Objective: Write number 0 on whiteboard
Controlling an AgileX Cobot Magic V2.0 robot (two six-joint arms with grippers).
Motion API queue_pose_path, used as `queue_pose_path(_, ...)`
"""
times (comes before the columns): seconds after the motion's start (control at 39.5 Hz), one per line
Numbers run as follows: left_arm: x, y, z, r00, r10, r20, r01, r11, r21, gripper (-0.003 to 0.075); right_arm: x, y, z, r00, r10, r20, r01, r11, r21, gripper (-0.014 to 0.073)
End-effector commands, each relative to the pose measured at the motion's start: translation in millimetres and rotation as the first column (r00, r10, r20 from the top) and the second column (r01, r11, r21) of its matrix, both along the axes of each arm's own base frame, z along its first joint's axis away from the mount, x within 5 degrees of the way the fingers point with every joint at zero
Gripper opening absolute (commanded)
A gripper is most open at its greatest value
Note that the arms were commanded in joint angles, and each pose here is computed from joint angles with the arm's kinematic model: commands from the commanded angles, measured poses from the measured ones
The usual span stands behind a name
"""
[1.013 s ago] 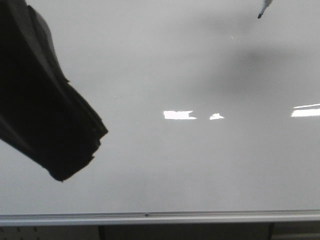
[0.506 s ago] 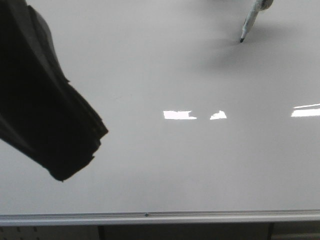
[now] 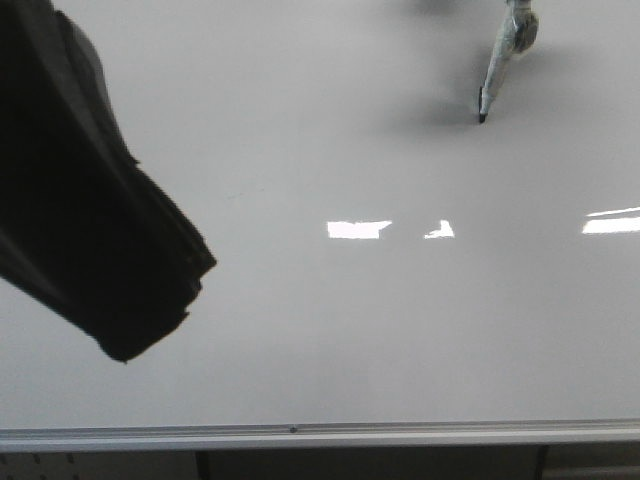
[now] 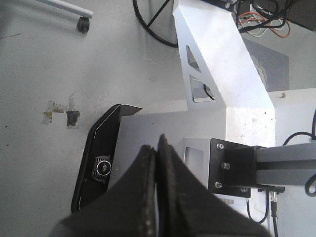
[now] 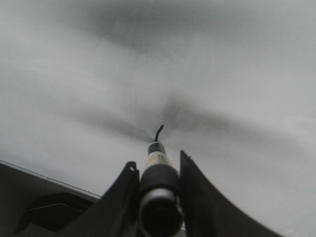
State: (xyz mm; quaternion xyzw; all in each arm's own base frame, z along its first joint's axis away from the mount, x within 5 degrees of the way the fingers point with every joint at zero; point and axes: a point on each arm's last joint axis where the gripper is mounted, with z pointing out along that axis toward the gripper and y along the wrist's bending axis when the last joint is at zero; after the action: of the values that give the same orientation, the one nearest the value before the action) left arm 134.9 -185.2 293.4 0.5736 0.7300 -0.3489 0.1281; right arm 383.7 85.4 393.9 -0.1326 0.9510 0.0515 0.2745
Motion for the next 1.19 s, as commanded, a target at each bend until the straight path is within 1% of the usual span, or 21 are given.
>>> queue_pose_path(0.0,-4,-3,17,1.0,0.008,0.01,-0.008,0.997,-0.078,-0.002,-4,-4,25,0.992,-0.002,0.126,0.0,1.0,0.014,-0.0068)
queue_pose_path(0.15,-4,-3,17,1.0,0.008,0.01,-0.008,0.997,-0.078,-0.002,1,-6,18,0.993,-0.009,0.118,0.012,1.0,-0.026,-0.0068)
queue_pose_path(0.33,-4,-3,17,1.0,0.008,0.01,-0.008,0.997,-0.078,-0.002,2,-13,19,0.99,-0.025,0.137,0.038,0.995,-0.097,-0.0068)
queue_pose_path(0.41,-4,-3,17,1.0,0.008,0.01,-0.008,0.997,-0.078,-0.002,3,-15,20,0.988,-0.028,0.149,0.045,0.993,-0.106,-0.0068)
queue_pose_path(0.73,-4,-3,17,1.0,0.008,0.01,-0.008,0.997,-0.078,-0.002,-2,-23,43,0.956,-0.045,0.29,0.07,0.995,-0.075,-0.0068)
queue_pose_path(1.04,-4,-3,17,1.0,0.008,0.01,-0.008,0.997,-0.078,-0.002,1,-20,51,0.929,-0.047,0.368,0.069,0.997,-0.046,-0.0068)
queue_pose_path(1.16,-4,-3,17,1.0,0.008,0.01,-0.008,0.997,-0.078,-0.002,2,-18,53,0.917,-0.047,0.396,0.06,0.998,-0.021,-0.0068)
